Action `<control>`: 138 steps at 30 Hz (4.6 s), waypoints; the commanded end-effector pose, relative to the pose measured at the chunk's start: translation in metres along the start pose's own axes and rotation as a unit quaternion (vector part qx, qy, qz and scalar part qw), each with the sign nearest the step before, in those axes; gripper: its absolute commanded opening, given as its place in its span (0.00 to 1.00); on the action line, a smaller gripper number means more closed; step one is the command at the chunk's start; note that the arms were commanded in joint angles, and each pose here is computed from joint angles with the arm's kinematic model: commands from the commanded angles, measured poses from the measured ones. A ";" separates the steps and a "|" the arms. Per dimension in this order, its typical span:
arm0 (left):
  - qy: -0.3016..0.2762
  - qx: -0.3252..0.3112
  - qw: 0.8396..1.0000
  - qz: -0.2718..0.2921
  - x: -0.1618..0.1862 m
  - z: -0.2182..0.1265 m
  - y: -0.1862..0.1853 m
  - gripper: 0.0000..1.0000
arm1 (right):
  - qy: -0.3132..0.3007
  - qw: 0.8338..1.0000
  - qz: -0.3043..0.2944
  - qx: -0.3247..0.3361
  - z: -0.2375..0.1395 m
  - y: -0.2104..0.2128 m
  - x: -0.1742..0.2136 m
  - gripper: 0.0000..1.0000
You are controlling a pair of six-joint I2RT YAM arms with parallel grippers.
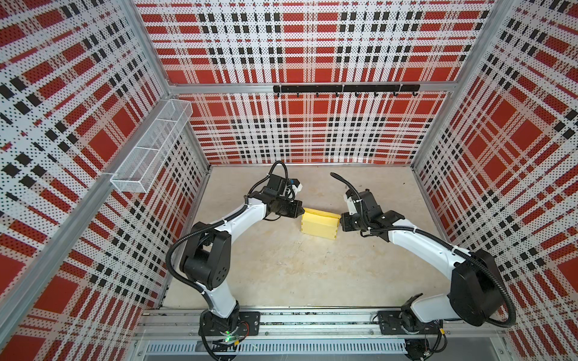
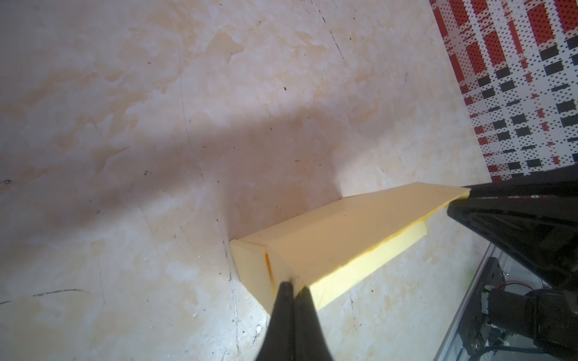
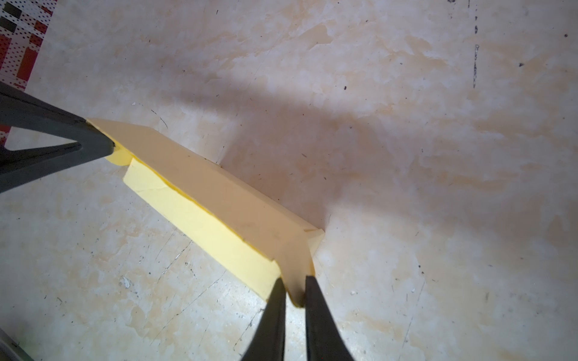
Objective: Fold the paper box
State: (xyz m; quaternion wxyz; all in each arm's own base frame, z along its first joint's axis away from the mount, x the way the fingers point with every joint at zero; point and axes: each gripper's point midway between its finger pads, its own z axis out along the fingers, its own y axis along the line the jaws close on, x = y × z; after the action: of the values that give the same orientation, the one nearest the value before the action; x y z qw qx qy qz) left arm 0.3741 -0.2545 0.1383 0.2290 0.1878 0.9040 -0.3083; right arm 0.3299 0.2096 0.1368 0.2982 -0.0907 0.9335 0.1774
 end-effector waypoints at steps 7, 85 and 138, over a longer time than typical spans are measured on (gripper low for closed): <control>0.006 -0.005 1.000 -0.001 0.008 -0.003 -0.004 0.00 | -0.035 0.998 0.042 -0.039 -0.009 0.021 -0.022 0.10; 0.020 -0.010 1.000 0.000 0.020 0.011 -0.003 0.00 | -0.106 0.983 0.142 -0.047 -0.007 0.020 0.010 0.00; -0.155 0.072 0.968 0.182 -0.018 -0.013 -0.023 0.00 | -0.173 0.983 0.006 -0.066 -0.066 0.020 -0.060 0.52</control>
State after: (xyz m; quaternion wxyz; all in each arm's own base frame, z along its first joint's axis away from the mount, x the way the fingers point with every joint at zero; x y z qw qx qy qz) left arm 0.3677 -0.2534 0.1457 0.3577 0.2833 0.8301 -0.3205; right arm 0.3293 0.1921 0.2161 0.4366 -0.0291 0.8680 0.2348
